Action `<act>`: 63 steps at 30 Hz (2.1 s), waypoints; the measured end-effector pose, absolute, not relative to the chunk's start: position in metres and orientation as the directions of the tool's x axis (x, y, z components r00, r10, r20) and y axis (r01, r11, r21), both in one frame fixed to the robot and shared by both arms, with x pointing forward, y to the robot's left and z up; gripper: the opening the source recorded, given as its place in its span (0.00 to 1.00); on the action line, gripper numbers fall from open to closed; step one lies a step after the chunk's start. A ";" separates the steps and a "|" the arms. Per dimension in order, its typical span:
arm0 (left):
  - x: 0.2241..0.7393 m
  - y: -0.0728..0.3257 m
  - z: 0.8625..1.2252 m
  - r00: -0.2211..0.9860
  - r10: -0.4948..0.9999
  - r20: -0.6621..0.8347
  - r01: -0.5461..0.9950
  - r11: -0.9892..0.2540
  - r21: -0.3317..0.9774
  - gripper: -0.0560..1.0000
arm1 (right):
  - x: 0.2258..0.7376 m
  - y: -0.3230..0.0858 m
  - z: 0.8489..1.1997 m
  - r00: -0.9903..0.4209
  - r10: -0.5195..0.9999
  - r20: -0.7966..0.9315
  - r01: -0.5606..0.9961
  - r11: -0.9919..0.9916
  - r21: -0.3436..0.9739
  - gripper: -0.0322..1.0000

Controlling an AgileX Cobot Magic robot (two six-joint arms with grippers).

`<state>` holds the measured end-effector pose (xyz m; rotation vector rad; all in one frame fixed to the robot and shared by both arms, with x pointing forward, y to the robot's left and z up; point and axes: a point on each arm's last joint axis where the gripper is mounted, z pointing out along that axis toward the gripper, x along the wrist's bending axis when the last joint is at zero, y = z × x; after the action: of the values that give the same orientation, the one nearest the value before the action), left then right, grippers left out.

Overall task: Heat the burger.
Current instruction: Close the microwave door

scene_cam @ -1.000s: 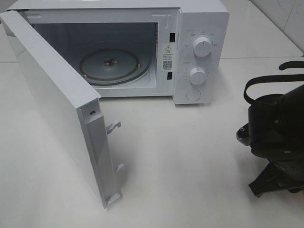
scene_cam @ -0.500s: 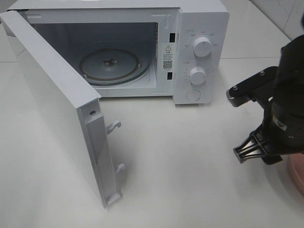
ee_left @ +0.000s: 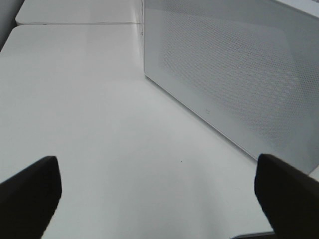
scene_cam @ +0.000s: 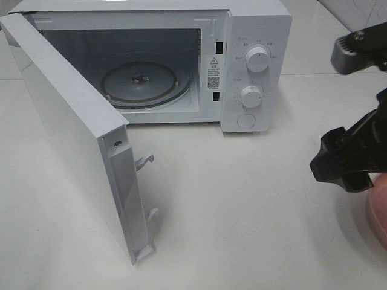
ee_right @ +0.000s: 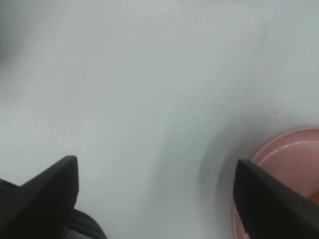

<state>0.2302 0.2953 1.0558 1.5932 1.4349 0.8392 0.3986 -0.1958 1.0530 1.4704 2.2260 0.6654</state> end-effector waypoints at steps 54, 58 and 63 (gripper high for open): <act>0.230 0.295 1.056 0.131 0.991 -0.043 0.448 -0.020 0.894 0.97 | 0.238 -0.311 1.060 -0.090 0.995 0.031 0.374 0.005 0.927 0.78; 0.230 0.295 1.056 0.131 0.991 -0.043 0.448 -0.020 0.894 0.97 | 0.237 -0.307 1.059 -0.070 0.996 0.062 0.377 -0.031 0.926 0.78; 0.230 0.295 1.056 0.131 0.991 -0.043 0.448 -0.020 0.894 0.97 | 0.238 -0.306 1.060 -0.057 0.997 0.060 0.371 -0.035 0.928 0.78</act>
<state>0.2302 0.2953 1.0558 1.5932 1.4349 0.8392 0.2375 -0.3065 1.0596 1.4899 1.5147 1.0928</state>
